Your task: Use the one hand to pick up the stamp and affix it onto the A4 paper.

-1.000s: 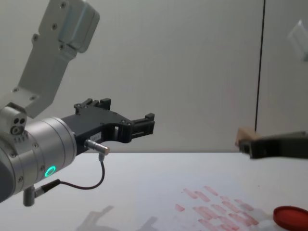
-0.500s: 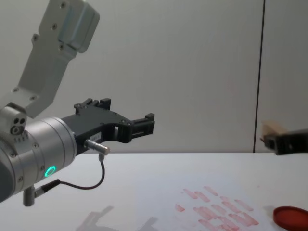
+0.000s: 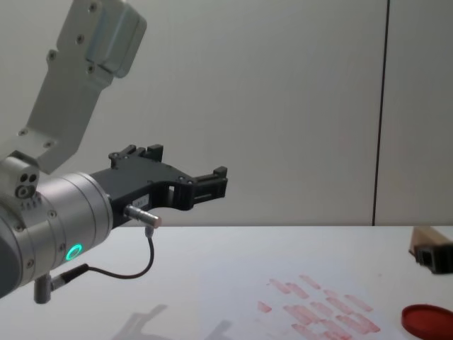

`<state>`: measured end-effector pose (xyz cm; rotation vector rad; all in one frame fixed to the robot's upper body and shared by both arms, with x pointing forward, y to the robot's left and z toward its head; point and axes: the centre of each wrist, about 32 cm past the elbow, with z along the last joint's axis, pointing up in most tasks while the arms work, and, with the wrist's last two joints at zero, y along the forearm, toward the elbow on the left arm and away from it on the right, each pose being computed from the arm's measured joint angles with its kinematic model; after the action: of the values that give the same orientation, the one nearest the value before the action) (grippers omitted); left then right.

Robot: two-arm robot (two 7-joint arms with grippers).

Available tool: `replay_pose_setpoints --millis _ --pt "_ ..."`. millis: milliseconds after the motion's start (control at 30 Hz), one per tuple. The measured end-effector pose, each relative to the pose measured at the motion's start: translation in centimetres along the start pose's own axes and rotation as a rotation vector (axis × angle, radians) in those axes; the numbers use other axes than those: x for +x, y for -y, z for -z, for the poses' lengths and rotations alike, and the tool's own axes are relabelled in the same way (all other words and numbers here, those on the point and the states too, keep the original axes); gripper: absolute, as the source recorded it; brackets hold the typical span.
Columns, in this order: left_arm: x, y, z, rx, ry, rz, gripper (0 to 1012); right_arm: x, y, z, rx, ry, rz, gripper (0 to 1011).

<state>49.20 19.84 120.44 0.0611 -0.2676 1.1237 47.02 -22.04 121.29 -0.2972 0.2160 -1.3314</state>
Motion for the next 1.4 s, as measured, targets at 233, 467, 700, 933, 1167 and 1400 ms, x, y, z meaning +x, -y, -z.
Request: replay_pose_setpoints --millis 233,467,700,933,1167,1400 --pt "0.0 0.0 0.0 0.0 0.0 0.0 993 0.4 -0.2 1.0 -0.033 -0.025 -0.003 219" --pt "0.0 0.0 0.0 0.0 0.0 0.0 993 0.7 -0.5 1.7 -0.057 -0.038 -0.006 219" --pt "0.0 0.0 0.0 0.0 0.0 0.0 993 0.8 -0.9 2.4 -0.07 -0.049 -0.015 242" --pt "0.0 0.0 0.0 0.0 0.0 0.0 993 0.9 -1.3 2.9 -0.07 -0.055 -0.026 460" --pt "0.0 0.0 0.0 0.0 0.0 0.0 993 0.9 -1.2 2.9 -0.048 -0.043 -0.026 683" --pt "0.0 0.0 0.0 0.0 0.0 0.0 993 0.6 -0.6 2.6 0.007 -0.003 -0.016 891"
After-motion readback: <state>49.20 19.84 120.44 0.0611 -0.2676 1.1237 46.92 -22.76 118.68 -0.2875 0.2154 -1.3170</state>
